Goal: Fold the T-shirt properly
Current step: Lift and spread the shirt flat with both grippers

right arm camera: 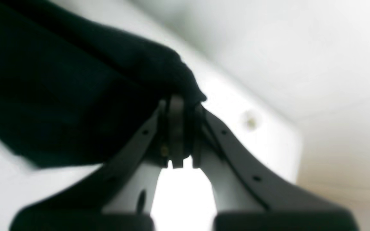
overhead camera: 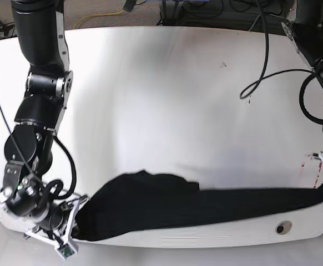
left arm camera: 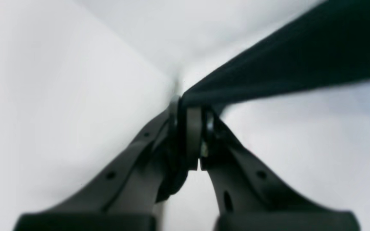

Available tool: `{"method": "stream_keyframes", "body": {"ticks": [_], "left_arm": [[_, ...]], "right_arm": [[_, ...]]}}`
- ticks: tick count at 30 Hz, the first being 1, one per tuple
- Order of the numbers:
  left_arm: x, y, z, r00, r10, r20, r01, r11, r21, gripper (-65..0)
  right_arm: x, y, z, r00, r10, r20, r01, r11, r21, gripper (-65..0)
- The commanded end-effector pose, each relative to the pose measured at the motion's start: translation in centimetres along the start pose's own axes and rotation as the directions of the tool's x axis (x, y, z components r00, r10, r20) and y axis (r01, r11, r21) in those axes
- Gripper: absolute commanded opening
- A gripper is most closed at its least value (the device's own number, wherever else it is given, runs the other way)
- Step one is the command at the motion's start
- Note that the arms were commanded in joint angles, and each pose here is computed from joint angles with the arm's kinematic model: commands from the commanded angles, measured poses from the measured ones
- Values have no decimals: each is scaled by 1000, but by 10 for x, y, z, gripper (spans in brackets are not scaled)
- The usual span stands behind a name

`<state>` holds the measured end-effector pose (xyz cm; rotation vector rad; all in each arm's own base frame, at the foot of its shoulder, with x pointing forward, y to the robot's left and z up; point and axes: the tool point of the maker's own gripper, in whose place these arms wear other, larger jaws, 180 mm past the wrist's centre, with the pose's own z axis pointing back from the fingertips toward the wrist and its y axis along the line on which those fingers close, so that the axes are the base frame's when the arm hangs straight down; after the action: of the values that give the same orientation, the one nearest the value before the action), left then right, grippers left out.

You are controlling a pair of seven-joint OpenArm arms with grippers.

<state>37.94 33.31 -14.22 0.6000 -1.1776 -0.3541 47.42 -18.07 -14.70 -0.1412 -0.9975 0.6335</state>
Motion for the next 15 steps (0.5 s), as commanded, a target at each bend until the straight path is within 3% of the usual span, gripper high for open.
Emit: {"method": "stream_keyframes", "body": {"ticks": [1,8,15], "left_arm": [[0,-2,4,1000,4,22,-4,1000,5,-650],[-67,-65,26,998,22,-52,-29,990,-135,-650],[-122,-107,57,989,-3,-151,-35,969,-244,-650]], "right_arm": [[-6,-12,14,1000,-15,22,16,998,-55,-650],[-117,52,0,973,-146,-181,159,985,61,-650],[-200,109,16,904,-299,-306,361,917,170,-650]]}}
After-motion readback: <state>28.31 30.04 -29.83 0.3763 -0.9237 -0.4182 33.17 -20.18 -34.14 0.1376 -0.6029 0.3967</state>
